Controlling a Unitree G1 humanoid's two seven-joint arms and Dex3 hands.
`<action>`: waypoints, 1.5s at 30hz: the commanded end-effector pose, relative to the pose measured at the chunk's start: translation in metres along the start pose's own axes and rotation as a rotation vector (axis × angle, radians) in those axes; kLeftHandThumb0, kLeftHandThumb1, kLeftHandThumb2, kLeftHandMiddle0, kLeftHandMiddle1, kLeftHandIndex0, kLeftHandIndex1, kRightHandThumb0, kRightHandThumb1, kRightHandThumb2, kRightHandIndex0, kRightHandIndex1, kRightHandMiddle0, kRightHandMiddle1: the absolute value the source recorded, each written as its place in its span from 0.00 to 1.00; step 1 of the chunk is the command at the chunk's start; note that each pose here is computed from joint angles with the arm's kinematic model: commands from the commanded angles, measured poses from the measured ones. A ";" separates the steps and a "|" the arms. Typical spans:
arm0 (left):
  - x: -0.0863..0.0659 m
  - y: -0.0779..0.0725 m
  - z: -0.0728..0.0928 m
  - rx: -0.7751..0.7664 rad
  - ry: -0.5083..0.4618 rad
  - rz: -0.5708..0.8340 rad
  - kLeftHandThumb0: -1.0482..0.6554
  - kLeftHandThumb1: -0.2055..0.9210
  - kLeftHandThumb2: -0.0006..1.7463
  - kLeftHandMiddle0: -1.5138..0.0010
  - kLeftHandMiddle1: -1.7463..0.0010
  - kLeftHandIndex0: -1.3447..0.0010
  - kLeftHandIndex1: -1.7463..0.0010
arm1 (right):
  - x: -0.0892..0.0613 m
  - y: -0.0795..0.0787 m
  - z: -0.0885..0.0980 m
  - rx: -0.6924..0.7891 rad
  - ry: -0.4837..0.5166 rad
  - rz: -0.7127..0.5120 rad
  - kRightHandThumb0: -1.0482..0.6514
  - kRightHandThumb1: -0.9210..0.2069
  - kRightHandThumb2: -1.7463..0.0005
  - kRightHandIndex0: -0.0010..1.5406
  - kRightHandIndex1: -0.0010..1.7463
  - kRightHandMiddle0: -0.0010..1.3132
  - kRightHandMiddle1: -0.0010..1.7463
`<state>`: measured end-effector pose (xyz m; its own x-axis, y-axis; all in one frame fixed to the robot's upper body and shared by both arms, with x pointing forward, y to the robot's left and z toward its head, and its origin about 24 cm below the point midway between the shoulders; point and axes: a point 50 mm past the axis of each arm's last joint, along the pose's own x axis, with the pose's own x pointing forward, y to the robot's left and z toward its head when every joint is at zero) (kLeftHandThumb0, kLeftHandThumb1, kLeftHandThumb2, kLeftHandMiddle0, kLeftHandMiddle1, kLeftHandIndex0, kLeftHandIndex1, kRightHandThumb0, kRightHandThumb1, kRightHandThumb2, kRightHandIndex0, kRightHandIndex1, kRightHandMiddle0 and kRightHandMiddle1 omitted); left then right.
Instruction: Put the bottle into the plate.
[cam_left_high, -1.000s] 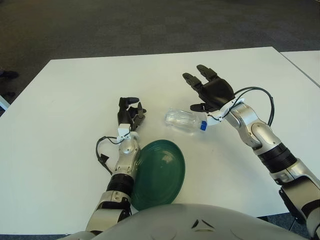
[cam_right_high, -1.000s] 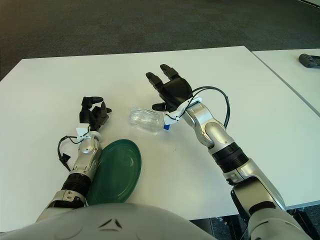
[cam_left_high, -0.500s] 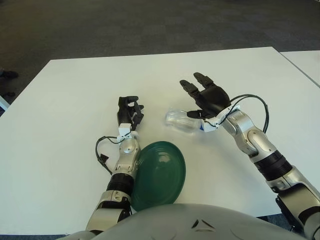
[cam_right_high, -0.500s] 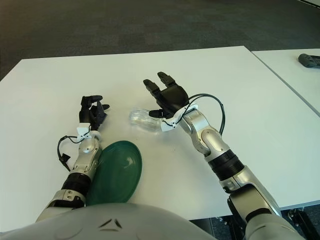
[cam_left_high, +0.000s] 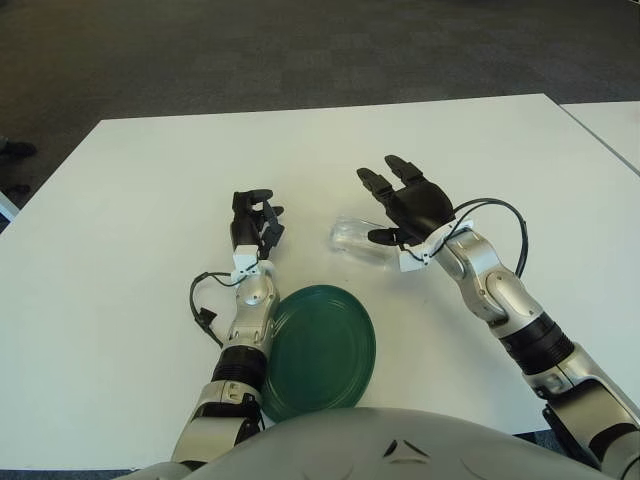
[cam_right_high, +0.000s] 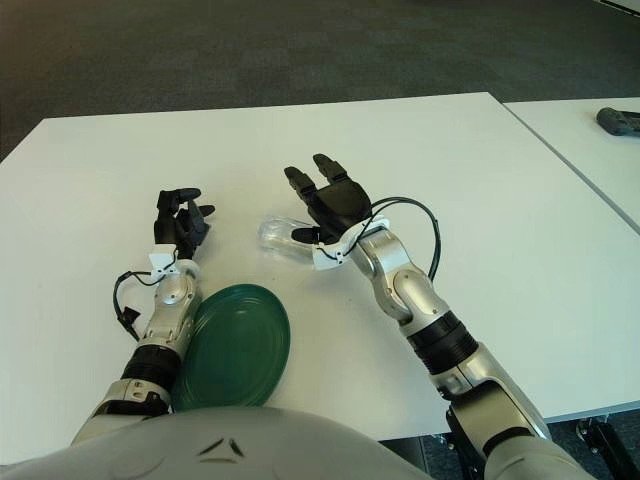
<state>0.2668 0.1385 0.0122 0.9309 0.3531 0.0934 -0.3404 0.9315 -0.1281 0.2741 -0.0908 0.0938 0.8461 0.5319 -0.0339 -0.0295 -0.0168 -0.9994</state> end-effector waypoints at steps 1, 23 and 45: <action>0.001 -0.001 0.003 -0.021 -0.007 0.006 0.20 1.00 0.51 0.64 0.38 0.82 0.17 | -0.001 -0.003 0.004 -0.009 -0.004 -0.010 0.00 0.00 0.51 0.02 0.00 0.00 0.00; -0.001 -0.002 0.007 -0.031 -0.002 -0.013 0.22 1.00 0.51 0.61 0.33 0.74 0.19 | -0.017 0.005 0.020 0.035 -0.018 0.008 0.00 0.00 0.48 0.02 0.00 0.01 0.01; -0.015 -0.006 0.022 -0.056 -0.014 -0.030 0.23 1.00 0.51 0.61 0.30 0.73 0.19 | -0.028 0.017 0.026 0.100 -0.085 -0.073 0.00 0.00 0.50 0.12 0.01 0.02 0.12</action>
<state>0.2543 0.1395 0.0301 0.9365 0.3304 0.1172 -0.3132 0.9387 -0.1441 0.2372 -0.0799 0.0788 0.7974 0.6028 0.0282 -0.0301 0.0864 -0.9958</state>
